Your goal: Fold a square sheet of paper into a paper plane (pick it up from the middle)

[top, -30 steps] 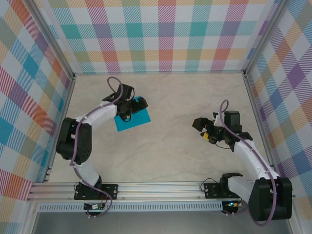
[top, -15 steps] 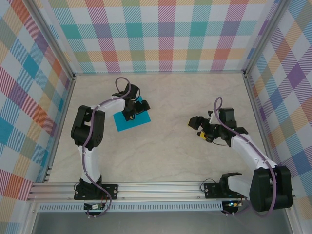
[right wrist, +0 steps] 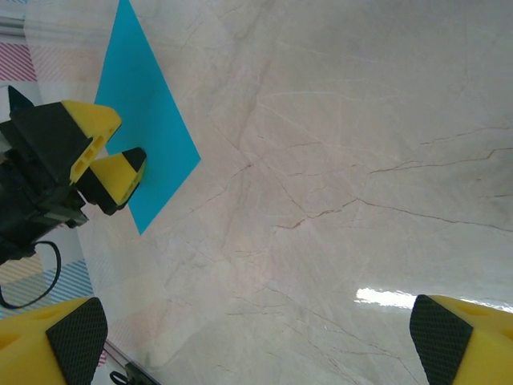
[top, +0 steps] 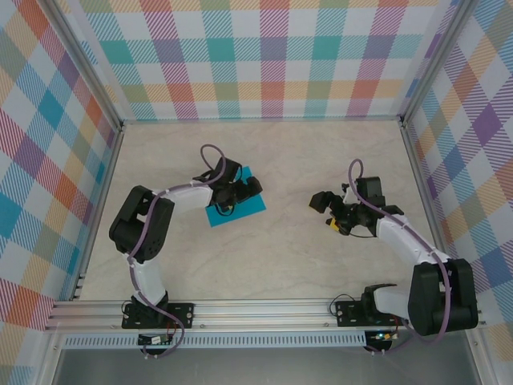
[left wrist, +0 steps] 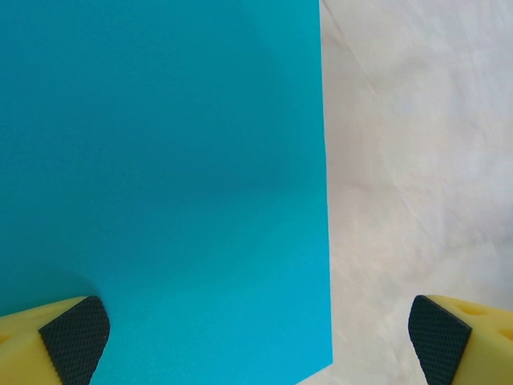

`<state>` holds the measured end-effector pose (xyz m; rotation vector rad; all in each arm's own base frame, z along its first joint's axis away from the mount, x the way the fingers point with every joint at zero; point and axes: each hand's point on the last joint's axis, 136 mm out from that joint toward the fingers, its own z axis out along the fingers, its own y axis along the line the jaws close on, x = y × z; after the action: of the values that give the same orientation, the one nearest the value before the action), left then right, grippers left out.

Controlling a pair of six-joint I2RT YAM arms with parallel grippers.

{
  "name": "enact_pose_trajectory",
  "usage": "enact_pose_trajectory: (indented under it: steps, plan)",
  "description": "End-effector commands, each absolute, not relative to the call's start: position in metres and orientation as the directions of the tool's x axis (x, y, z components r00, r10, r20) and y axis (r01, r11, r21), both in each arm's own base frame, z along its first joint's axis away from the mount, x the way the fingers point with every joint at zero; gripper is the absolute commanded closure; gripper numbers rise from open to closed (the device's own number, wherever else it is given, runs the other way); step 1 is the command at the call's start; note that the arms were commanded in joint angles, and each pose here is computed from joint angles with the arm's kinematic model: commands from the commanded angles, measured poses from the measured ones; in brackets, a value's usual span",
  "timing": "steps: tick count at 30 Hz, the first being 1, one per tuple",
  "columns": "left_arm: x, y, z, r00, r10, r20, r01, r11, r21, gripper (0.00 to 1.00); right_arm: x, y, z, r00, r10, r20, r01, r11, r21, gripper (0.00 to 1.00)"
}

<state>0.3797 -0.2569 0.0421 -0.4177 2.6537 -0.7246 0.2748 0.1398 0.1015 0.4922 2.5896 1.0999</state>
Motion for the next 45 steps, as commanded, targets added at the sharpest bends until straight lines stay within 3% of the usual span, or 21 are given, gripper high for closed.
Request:
enact_pose_trajectory:
  steps: [1,7,13,19,23,27,35,45]
  plan:
    - [0.316,-0.274,-0.003,-0.938,-0.341,-0.071,-0.273,0.847,-0.456,0.0,0.274,0.139,0.097,-0.907,0.401,-0.124,0.202,0.676,0.709,0.0]
    - [0.311,-0.3,0.011,-0.932,-0.339,-0.129,-0.255,0.864,-0.434,0.0,0.277,0.139,0.101,-0.92,0.365,-0.143,0.169,0.698,0.696,0.0]
    - [0.327,-0.289,0.04,-0.858,-0.451,-0.246,-0.299,0.828,-0.475,0.0,0.296,0.143,0.12,-0.921,0.345,-0.182,0.122,0.698,0.706,0.0]
    - [0.343,-0.28,0.074,-0.822,-0.453,-0.345,-0.279,0.849,-0.45,0.0,0.321,0.153,0.145,-0.919,0.339,-0.2,0.085,0.667,0.74,0.0]
    - [0.334,-0.264,0.095,-0.79,-0.5,-0.356,-0.311,0.826,-0.469,0.0,0.336,0.161,0.146,-0.928,0.337,-0.161,0.099,0.637,0.765,0.0]
    - [0.324,-0.247,0.103,-0.765,-0.533,-0.361,-0.342,0.812,-0.473,0.0,0.347,0.176,0.15,-0.955,0.268,-0.128,0.068,0.617,0.784,0.07]
    - [0.322,-0.209,0.142,-0.667,-0.532,-0.522,-0.27,0.826,-0.495,0.0,0.36,0.182,0.161,-0.958,0.233,-0.167,0.016,0.624,0.781,0.11]
    - [0.287,-0.193,0.141,-0.717,-0.513,-0.472,-0.265,0.827,-0.495,0.0,0.327,0.212,0.144,-0.954,0.271,-0.128,0.073,0.624,0.778,0.15]
